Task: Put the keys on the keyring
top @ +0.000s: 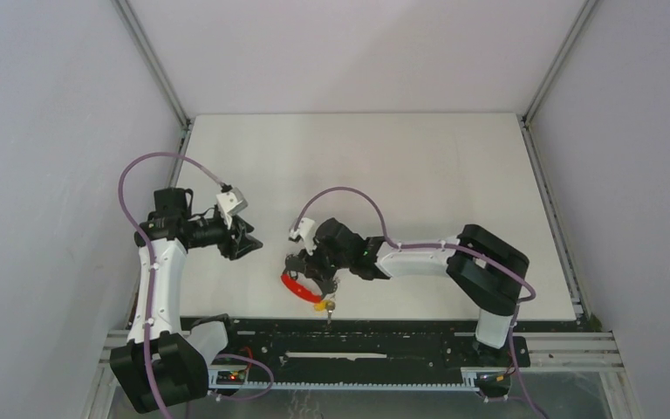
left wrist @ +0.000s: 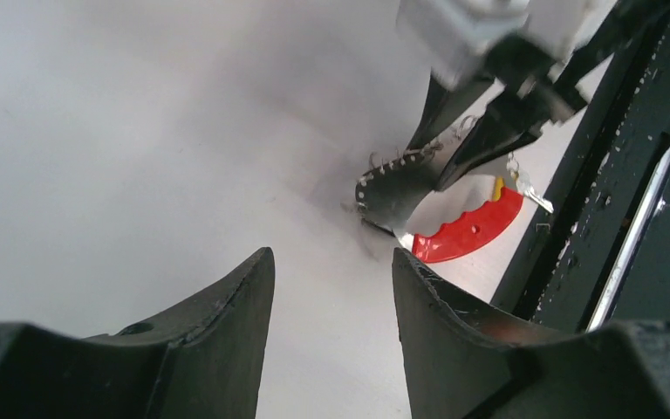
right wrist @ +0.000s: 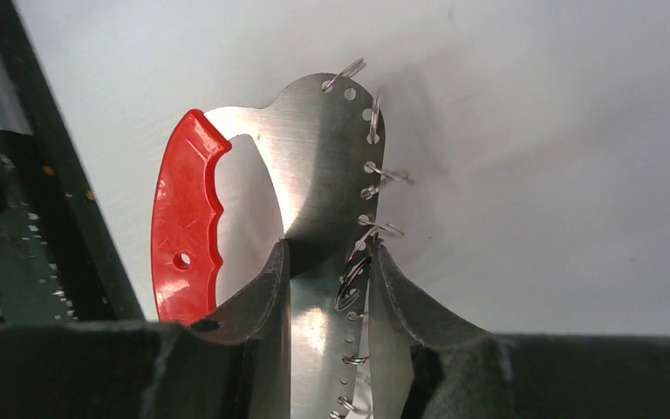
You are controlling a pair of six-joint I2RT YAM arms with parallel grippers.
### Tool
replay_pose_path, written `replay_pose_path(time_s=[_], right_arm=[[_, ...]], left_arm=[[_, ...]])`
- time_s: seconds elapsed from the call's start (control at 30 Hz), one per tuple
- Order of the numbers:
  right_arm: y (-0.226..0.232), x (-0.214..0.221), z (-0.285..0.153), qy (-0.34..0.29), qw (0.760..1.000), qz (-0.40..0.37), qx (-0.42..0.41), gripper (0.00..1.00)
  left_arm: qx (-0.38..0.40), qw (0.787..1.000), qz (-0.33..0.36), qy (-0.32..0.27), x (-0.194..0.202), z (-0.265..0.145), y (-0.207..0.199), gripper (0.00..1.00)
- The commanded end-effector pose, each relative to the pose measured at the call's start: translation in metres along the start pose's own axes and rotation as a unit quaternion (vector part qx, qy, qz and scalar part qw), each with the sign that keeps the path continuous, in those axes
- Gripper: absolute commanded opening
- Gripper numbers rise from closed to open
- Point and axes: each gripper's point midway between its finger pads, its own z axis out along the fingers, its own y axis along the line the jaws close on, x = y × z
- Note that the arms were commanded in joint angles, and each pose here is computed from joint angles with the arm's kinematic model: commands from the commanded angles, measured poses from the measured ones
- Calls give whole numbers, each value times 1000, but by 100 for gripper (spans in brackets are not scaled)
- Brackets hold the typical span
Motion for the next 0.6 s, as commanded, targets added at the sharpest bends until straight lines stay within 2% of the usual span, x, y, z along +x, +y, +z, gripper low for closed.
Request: replay_pose_path(time_s=[0.0,0.2,0.4,0.57], right_arm=[[19,-69,-32,-138,989,4,-52,8],[21,-91,-67,-219,970,38,-100,8],[37,-106,-97,-254,950,33,-176,8],[51,-115,-127,-270,932,10,-240,8]], left_arm=[[5,999,50,-12,-17,-8,0,57],[21,997,78,8,-1,-7,-6,58],[49,992,112,-7,-7,-9,-22,59],[97,985,140,-27,-11,-14,-53,63]])
